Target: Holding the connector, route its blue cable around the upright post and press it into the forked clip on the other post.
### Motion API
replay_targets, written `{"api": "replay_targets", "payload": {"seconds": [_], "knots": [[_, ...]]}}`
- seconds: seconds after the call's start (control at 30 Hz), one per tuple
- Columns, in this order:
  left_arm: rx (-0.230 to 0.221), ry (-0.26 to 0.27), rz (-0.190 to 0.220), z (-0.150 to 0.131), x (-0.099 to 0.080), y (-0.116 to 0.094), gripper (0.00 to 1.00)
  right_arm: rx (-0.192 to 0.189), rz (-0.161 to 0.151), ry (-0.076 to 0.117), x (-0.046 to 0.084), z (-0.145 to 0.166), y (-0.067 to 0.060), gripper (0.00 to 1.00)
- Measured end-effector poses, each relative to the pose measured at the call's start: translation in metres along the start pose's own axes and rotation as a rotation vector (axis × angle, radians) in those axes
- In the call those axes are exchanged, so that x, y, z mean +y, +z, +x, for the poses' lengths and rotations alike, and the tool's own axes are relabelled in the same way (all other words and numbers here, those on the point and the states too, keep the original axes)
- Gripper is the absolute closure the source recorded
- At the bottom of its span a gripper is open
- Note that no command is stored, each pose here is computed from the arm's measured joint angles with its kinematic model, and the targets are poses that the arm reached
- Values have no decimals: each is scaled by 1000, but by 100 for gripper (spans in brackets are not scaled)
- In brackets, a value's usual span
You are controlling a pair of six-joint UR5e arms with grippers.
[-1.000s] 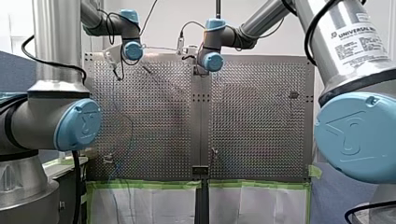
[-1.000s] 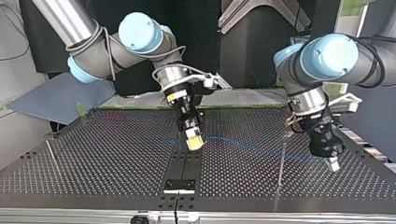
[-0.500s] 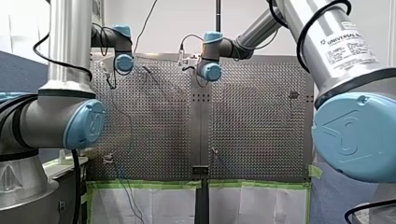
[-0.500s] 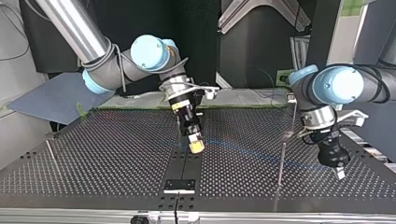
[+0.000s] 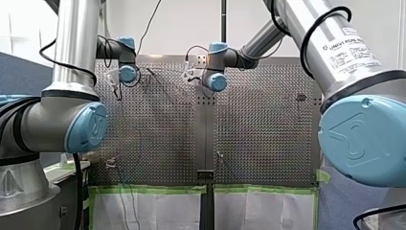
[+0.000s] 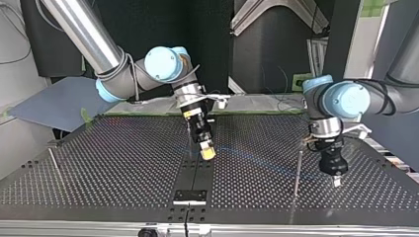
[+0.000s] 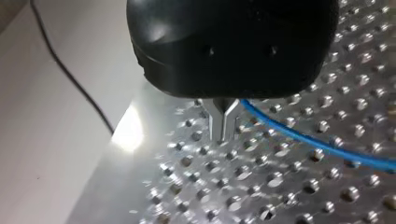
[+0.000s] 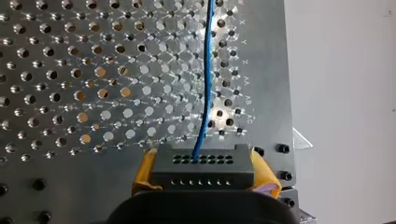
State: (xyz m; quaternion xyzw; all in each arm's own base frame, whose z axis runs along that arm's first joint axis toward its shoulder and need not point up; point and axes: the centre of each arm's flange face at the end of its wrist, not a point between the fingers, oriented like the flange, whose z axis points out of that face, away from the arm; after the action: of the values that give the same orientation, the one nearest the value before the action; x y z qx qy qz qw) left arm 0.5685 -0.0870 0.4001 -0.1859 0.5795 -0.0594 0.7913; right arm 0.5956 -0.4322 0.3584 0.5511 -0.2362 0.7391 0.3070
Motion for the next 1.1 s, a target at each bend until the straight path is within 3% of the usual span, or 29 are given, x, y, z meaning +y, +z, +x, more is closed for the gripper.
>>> {"api": "replay_targets", "payload": {"seconds": [0.27,0.4,0.67,0.73,0.8,0.83,0.87,0.9,0.93,1.0,1.1], "knots": [[42,4,-5,19,4,0,97,-27,-13,-13,2,-14,-1,100],[85,10,-10,40,8,0,90,-59,-16,-15,2,-29,-3,100],[152,31,-4,77,11,-2,90,-122,-13,-15,-3,-57,-10,100],[158,40,-2,79,10,-3,84,-133,-11,-16,-6,-64,-12,100],[160,46,2,81,9,-4,65,-146,-10,-17,-8,-71,-14,100],[160,48,4,81,9,-4,65,-159,-10,-20,-9,-77,-15,100],[160,50,5,81,8,-4,47,-171,-12,-23,-10,-83,-17,100],[160,51,7,81,8,-4,34,-184,-15,-28,-11,-89,-19,100],[161,52,11,81,7,-4,34,-202,-20,-34,-11,-98,-23,100],[162,54,16,81,6,-5,4,-227,-32,-41,-11,-112,-28,100],[165,54,18,82,5,-5,0,-262,-53,-48,-10,-134,-37,100]]}}
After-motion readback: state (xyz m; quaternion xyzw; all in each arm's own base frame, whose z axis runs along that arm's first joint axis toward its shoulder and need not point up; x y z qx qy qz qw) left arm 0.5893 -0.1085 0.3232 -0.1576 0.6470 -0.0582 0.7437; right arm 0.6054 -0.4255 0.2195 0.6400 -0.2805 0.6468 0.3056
